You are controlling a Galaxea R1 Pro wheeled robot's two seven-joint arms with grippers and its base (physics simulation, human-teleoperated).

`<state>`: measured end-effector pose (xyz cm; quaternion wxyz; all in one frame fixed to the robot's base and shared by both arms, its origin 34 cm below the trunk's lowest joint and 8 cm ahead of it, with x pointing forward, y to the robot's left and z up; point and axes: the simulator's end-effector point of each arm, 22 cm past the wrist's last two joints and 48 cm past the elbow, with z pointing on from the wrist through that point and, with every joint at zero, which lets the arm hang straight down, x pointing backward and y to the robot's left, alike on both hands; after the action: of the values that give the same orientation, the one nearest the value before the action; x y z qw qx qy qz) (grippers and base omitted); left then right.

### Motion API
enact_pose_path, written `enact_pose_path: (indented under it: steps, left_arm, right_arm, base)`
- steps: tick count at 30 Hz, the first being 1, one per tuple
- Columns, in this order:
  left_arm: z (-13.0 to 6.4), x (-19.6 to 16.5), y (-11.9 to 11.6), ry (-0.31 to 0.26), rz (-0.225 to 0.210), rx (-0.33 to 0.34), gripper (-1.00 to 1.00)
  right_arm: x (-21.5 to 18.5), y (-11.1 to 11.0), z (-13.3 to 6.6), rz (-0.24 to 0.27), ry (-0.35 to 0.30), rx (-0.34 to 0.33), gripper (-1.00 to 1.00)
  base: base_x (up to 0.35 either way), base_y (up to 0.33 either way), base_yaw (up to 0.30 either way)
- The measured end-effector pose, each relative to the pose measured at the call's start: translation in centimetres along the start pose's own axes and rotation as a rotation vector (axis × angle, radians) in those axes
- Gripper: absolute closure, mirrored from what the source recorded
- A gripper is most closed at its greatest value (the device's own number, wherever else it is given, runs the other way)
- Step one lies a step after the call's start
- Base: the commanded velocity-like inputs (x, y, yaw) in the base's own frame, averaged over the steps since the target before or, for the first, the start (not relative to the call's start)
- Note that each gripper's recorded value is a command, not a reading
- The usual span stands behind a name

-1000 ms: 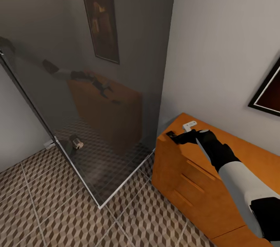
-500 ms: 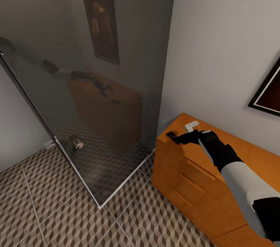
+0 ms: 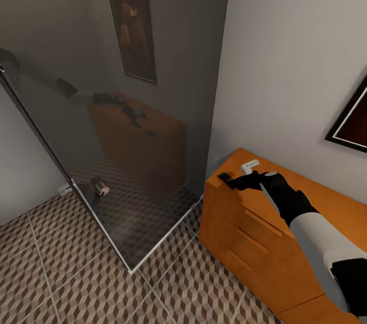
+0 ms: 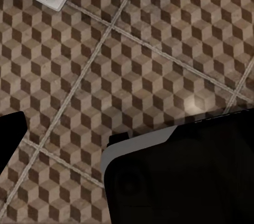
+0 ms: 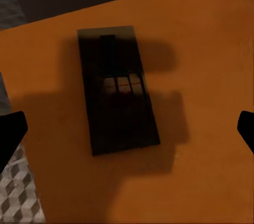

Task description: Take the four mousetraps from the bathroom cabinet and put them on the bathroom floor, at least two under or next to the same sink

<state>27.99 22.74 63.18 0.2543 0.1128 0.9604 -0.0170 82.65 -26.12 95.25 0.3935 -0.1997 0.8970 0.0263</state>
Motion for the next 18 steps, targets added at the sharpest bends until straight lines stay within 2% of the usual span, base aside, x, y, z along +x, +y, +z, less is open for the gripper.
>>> enact_pose_path:
  steps: [8,18]
  left_arm:
    - [0.0,0.0,0.0,0.001,0.0,0.0,-1.0]
    - [-0.1,0.1,0.0,0.002,0.0,0.001,-1.0]
  right_arm:
    - [0.1,1.9,-0.4,0.001,-0.001,-0.111,-1.0]
    - [0.2,1.8,-0.7,0.0,-0.002,-0.131,-1.0]
  base:
    - [0.0,0.0,0.0]
    - [0.0,0.0,0.0]
